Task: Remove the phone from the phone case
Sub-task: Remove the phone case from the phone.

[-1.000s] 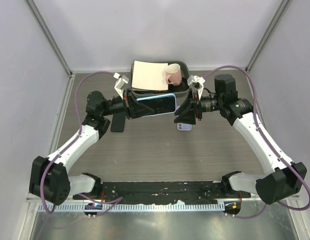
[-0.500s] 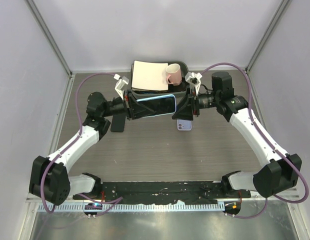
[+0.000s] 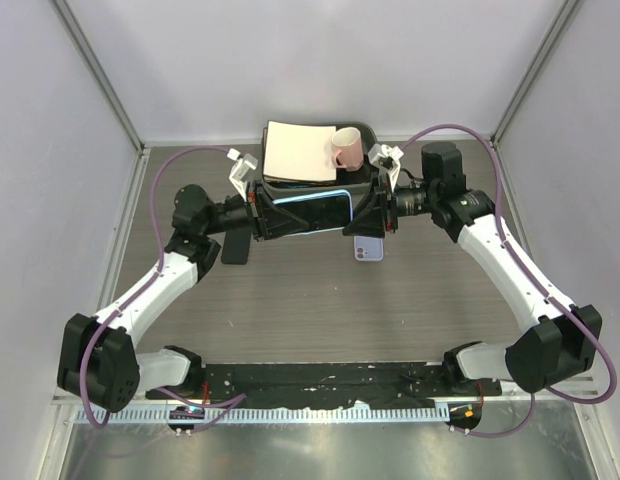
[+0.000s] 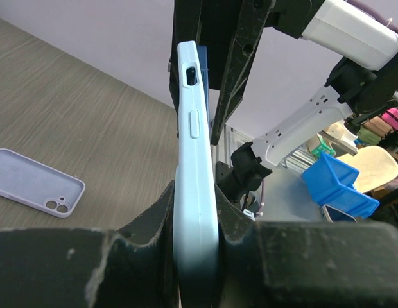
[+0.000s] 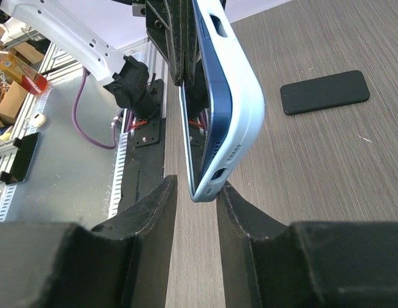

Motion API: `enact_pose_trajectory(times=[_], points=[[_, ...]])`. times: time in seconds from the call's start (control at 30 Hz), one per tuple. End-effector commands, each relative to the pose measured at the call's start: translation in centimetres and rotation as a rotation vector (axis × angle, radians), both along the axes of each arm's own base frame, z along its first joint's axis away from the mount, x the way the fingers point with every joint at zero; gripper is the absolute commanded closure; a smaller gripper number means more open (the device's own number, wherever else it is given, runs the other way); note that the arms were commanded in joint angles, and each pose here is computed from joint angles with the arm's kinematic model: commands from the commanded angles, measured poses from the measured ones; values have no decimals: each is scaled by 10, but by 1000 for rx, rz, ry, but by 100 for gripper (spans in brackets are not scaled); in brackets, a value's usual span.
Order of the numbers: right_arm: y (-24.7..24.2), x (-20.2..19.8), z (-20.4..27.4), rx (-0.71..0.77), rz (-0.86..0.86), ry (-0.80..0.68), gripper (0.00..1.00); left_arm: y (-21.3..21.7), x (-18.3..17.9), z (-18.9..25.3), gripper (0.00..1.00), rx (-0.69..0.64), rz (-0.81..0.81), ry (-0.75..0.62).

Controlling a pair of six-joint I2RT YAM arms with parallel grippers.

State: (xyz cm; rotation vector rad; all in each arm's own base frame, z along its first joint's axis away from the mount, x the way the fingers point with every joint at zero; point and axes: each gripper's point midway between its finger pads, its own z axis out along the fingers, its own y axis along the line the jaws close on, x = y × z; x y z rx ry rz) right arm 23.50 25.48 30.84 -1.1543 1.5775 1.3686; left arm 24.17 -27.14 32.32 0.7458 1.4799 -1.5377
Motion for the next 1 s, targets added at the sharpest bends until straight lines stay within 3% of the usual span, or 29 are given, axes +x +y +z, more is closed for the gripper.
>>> enact_pose_trajectory(times=[0.0,0.37,0.67,0.97], points=[[4,-6,17,39,54,-110,66,4,-2,29,100,-55,28,-106],[0,-15,14,32,71,-236,89,2,-1,25,100,-49,9,-70],[-2,-30,17,19,104,-354,90,-4,2,25,100,-38,-57,19],[0,-62,12,-46,186,-460,90,-10,-27,38,100,-36,-222,12]])
